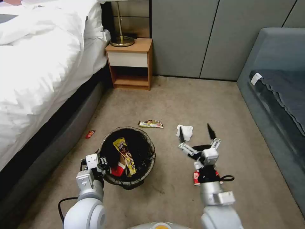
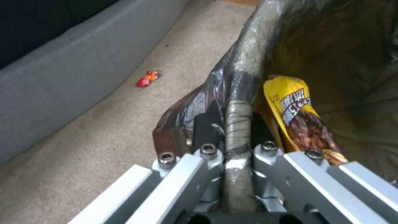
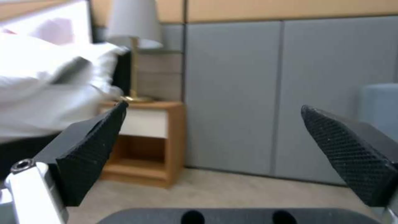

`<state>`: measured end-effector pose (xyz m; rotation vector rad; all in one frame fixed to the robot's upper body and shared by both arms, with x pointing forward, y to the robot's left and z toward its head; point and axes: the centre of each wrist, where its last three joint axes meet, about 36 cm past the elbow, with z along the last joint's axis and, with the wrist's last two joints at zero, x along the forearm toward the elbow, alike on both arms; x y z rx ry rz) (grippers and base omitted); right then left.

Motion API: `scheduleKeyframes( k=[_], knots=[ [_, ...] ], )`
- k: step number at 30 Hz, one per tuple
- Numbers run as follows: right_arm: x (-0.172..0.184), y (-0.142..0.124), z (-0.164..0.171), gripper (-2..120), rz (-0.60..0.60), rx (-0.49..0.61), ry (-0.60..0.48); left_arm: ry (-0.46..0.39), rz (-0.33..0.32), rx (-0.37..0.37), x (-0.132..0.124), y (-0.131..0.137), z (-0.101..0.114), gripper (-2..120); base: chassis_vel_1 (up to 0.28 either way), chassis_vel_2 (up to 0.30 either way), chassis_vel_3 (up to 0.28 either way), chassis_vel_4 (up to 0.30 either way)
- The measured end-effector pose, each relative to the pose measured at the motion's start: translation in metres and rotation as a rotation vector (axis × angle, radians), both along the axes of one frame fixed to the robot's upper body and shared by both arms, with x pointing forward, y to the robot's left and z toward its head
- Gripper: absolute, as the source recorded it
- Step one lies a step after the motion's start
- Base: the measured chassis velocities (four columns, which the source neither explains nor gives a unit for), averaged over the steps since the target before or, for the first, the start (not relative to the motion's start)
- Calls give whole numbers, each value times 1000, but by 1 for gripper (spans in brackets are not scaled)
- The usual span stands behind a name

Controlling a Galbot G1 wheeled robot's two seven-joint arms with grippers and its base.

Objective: Pick up the trash bin, then pick up the garbage from the floor and place it into the trash bin.

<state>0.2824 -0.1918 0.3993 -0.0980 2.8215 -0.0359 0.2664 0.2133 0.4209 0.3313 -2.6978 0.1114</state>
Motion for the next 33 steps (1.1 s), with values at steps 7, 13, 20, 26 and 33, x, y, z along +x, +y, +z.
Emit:
scheduleKeyframes(
  k=[7,13,20,26,33],
  knots=[
    [5,-24,20,100,-187,93,359,-7,-1,-3,2,0,1,0,0,0,0,0],
    [10,-48,10,100,-212,13,470,-6,-3,-3,2,0,1,0,0,0,0,0],
    [15,-128,-30,100,-107,-273,566,-4,-1,-6,3,1,-1,0,0,0,0,0],
    [24,-216,-60,100,155,-618,492,-7,-6,-9,5,0,-2,0,0,0,0,0],
    [30,-255,-97,100,293,-711,554,-5,-11,-10,4,-3,-3,0,0,0,0,0]
  ],
)
